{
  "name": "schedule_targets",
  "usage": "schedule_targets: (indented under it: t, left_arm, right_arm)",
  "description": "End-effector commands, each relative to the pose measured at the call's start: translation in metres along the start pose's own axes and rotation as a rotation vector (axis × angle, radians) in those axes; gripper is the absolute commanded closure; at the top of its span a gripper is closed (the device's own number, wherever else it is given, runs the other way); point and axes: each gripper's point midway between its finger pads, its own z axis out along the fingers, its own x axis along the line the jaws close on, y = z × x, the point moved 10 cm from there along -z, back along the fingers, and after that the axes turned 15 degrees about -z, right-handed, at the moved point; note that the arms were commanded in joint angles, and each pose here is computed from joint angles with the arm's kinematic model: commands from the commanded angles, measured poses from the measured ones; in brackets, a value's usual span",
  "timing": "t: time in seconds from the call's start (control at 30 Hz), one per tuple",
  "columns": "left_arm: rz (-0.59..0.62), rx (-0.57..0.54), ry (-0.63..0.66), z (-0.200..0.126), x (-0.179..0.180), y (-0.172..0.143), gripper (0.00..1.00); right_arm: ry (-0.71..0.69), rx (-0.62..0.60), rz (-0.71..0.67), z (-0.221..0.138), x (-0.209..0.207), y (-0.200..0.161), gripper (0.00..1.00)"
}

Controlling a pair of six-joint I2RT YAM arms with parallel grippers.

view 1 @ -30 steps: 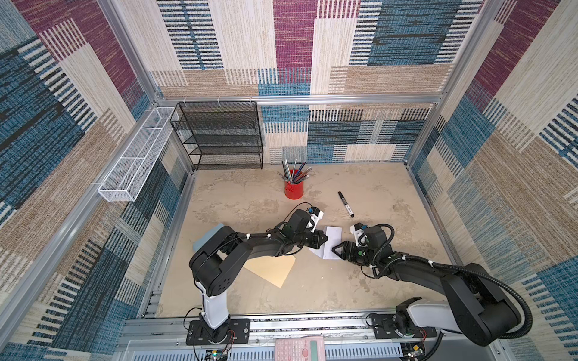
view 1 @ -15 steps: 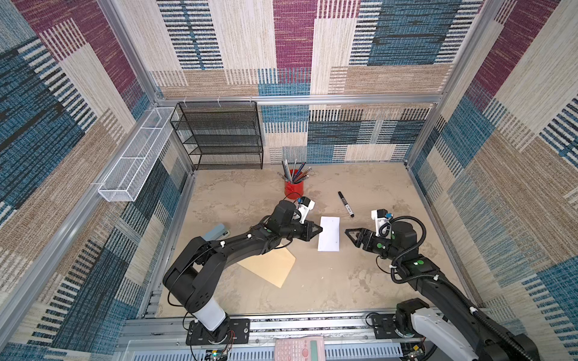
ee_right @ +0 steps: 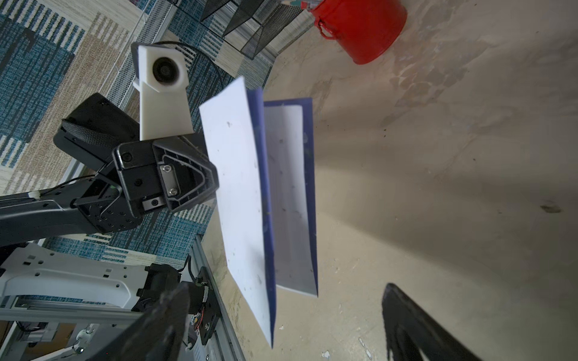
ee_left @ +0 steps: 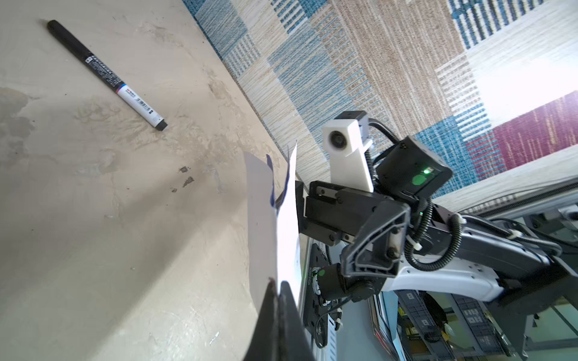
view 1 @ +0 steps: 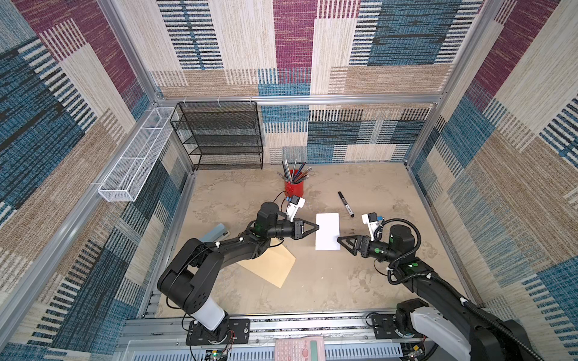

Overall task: Fold the letter paper in half and place it into the envelope
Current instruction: Fold the letter paper.

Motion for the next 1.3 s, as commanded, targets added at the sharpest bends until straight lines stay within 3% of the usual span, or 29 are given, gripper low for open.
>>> schedule_targets:
  t: [0.0,0.27,0.53,0.73,0.93,1.0,1.07,1.13,1.27]
  left_arm:
    - [0.037,0.025,-0.086,-0.002,-0.011,0.001,1.00]
    - [0.027,0.060,-0.114,-0.001,-0.006,-0.002,1.00]
    - [0.015,0.093,-0.167,0.002,-0.006,-0.002,1.00]
    - [0.003,0.089,-0.162,0.003,-0.004,-0.003,1.00]
    - [0.020,0.076,-0.078,0.000,-0.001,-0.005,1.00]
    - [0.034,0.069,-0.030,-0.002,-0.001,-0.004,1.00]
    - [0.036,0.063,0.024,-0.005,0.000,-0.007,0.91]
    - [0.060,0.044,0.055,-0.010,-0.003,-0.008,0.66]
    - [0.108,0.011,0.083,-0.019,-0.010,-0.011,0.49]
  right_arm:
    - [0.080,-0.043,-0.044,0.002,0.005,0.007,0.03]
    - [0.183,-0.066,-0.055,0.005,0.010,0.012,0.04]
    - [0.243,-0.061,-0.044,0.016,0.011,0.014,0.14]
    - [0.281,-0.057,-0.054,0.024,0.014,0.021,0.38]
    - [0.265,-0.052,-0.043,0.025,0.013,0.023,0.87]
    - [0.256,-0.052,-0.039,0.025,0.011,0.022,0.92]
    - [0.249,-0.052,-0.034,0.026,0.010,0.023,1.00]
    - [0.250,-0.053,-0.036,0.026,0.011,0.024,1.00]
    - [0.256,-0.063,-0.049,0.026,0.014,0.030,1.00]
